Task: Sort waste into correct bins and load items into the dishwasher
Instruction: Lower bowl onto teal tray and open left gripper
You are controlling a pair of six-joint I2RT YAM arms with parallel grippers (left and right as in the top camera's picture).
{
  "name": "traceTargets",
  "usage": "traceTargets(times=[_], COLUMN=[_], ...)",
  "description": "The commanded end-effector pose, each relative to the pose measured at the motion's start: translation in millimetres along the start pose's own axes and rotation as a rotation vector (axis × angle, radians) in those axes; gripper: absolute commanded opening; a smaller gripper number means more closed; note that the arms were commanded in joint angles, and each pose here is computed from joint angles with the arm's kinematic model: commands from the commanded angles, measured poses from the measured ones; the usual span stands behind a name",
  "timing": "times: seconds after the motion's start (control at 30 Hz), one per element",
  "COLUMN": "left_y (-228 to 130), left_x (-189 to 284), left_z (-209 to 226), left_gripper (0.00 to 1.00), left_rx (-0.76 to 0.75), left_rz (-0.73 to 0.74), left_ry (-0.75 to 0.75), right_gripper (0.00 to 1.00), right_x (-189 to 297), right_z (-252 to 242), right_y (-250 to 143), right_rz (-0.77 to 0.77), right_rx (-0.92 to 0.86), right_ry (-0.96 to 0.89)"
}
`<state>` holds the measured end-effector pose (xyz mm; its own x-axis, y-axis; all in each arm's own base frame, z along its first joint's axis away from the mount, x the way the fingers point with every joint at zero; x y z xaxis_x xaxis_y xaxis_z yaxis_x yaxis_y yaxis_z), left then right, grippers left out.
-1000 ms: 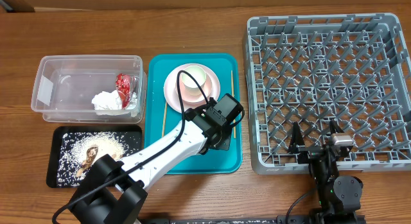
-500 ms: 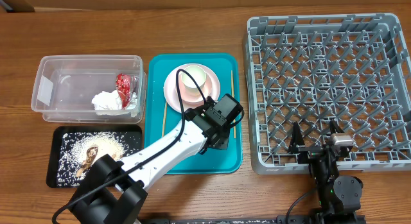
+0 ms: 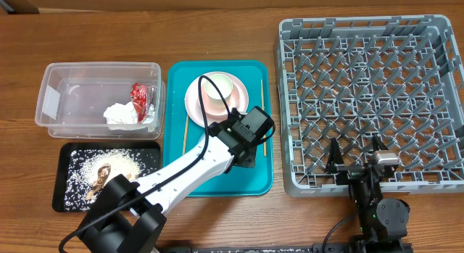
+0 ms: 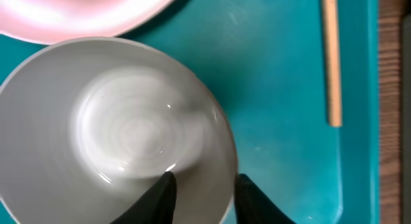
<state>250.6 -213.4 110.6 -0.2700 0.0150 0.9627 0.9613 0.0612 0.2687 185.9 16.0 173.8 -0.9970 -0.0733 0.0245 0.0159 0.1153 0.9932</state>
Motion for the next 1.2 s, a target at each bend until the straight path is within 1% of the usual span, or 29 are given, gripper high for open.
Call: traceTargets(times=[0.0,0.03,0.07,0.3,0.4,0.47,0.5,0.7,0.87,0.97,1.17], left_y=[12,13,13,13,12,11,10,2,0,-4,-6], left_x=[2,2,2,2,2,2,1,-6,-8,-8,-8], left_z=[5,6,7,9,10,10,11,18,20,22,30], left_gripper=[0.28,0.24,0.23,0.23,0.12,0.07,0.06,0.04,0.06,0.06,0.04], left_rx=[0.006,0.008,0.010,0.015,0.014,0.012,0.012,0.005,0.003,0.010,0.060], left_rz=[-0.076,-0.081,-0.080,-0.071,-0.060,-0.056,-0.054,-0.031,-0.025,-0.008,0.014], left_ry=[0.062,0.067,0.068,0.074,0.073,0.078,0.080,0.105,0.109,0.123,0.152], right_gripper=[1.00,1.00,1.00,1.00,1.00,1.00,1.00,1.00,1.00,1.00,1.00], right_x=[0,0,0,0,0,0,0,0,0,0,0], right_z=[0,0,0,0,0,0,0,0,0,0,0], right_y=[-2,-2,-2,-2,-2,-2,-2,-2,-2,-2,-2], right_rz=[-0.003,-0.003,-0.003,-0.003,-0.004,-0.003,-0.003,-0.003,-0.003,-0.003,-0.004], right_rx=[0.002,0.003,0.003,0.002,0.002,0.002,0.003,0.002,0.003,0.003,0.002], right_ry=[-0.002,-0.002,-0.002,-0.002,-0.002,-0.002,-0.002,-0.002,-0.002,-0.002,-0.002])
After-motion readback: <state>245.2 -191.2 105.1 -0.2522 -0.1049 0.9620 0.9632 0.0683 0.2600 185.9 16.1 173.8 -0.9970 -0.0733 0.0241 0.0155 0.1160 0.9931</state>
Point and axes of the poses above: each gripper's point midway between its finger pads, its own x axis back along the fingers, its own z axis along the line the jaws close on, y = z × x, the point moved 6 cm from there along x, back along the fingers, and after that the axes turned 12 degrees about x, right-handed, at the moved point
